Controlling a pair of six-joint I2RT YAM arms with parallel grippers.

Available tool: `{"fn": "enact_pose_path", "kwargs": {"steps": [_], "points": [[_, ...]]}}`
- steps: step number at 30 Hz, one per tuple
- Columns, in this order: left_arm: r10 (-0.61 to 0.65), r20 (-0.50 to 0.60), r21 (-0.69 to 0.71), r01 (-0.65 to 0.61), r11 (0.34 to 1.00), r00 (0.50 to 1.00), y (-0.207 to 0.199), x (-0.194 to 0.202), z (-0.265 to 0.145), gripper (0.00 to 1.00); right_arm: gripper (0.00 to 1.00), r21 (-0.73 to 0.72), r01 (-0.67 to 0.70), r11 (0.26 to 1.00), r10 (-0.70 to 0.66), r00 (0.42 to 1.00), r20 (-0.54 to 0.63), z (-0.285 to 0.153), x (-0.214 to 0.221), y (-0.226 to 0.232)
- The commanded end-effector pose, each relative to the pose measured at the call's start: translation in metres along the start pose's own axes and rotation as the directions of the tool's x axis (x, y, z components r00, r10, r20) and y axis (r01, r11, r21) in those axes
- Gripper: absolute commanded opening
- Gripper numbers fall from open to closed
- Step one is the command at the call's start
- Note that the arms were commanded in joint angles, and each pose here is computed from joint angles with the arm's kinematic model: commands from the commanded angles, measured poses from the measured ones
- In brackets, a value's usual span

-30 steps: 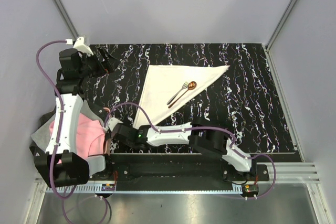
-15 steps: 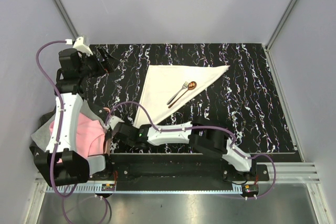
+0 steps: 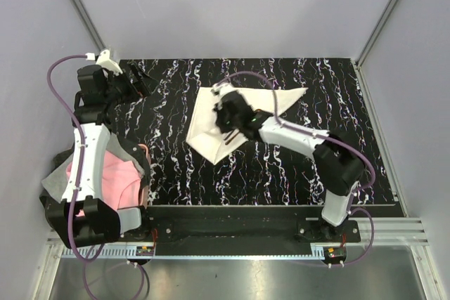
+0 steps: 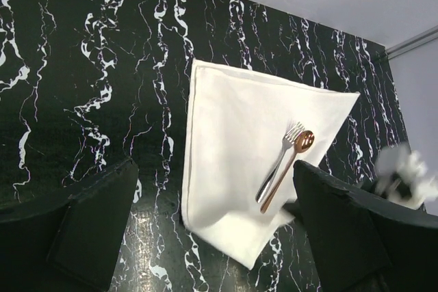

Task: Fold the napkin, place the utensils inside, and roll it up
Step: Fold the napkin

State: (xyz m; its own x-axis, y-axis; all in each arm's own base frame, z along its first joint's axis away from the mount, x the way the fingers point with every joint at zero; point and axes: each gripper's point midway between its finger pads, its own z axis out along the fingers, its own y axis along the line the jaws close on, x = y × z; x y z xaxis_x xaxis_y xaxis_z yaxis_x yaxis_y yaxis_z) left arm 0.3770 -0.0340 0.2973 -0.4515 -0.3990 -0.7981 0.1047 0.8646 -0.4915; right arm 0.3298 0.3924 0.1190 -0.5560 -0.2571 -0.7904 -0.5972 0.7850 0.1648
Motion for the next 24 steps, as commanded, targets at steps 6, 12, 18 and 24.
{"fn": "enact_pose_path", "kwargs": {"steps": [6, 12, 18, 24], "points": [[-0.019, -0.021, 0.026, 0.019, 0.999, 1.000, 0.005, 0.005, 0.015, 0.99, 0.00, 0.079, -0.191, 0.978, 0.184, 0.979, 0.090, -0.017, -0.034, -0.134], [-0.031, -0.033, 0.025, 0.032, 0.999, 0.999, 0.008, 0.008, 0.020, 0.99, 0.00, 0.105, -0.226, 0.969, 0.218, 0.972, 0.084, -0.011, -0.031, -0.170], [-0.036, -0.040, 0.023, 0.037, 0.999, 0.999, 0.010, 0.010, 0.022, 0.99, 0.00, 0.114, -0.228, 0.967, 0.222, 0.973, 0.063, 0.002, -0.025, -0.186], [-0.036, -0.042, 0.025, 0.037, 0.999, 0.998, 0.010, 0.011, 0.023, 0.99, 0.00, 0.139, -0.233, 0.963, 0.227, 0.972, 0.059, 0.007, -0.021, -0.201]]}}
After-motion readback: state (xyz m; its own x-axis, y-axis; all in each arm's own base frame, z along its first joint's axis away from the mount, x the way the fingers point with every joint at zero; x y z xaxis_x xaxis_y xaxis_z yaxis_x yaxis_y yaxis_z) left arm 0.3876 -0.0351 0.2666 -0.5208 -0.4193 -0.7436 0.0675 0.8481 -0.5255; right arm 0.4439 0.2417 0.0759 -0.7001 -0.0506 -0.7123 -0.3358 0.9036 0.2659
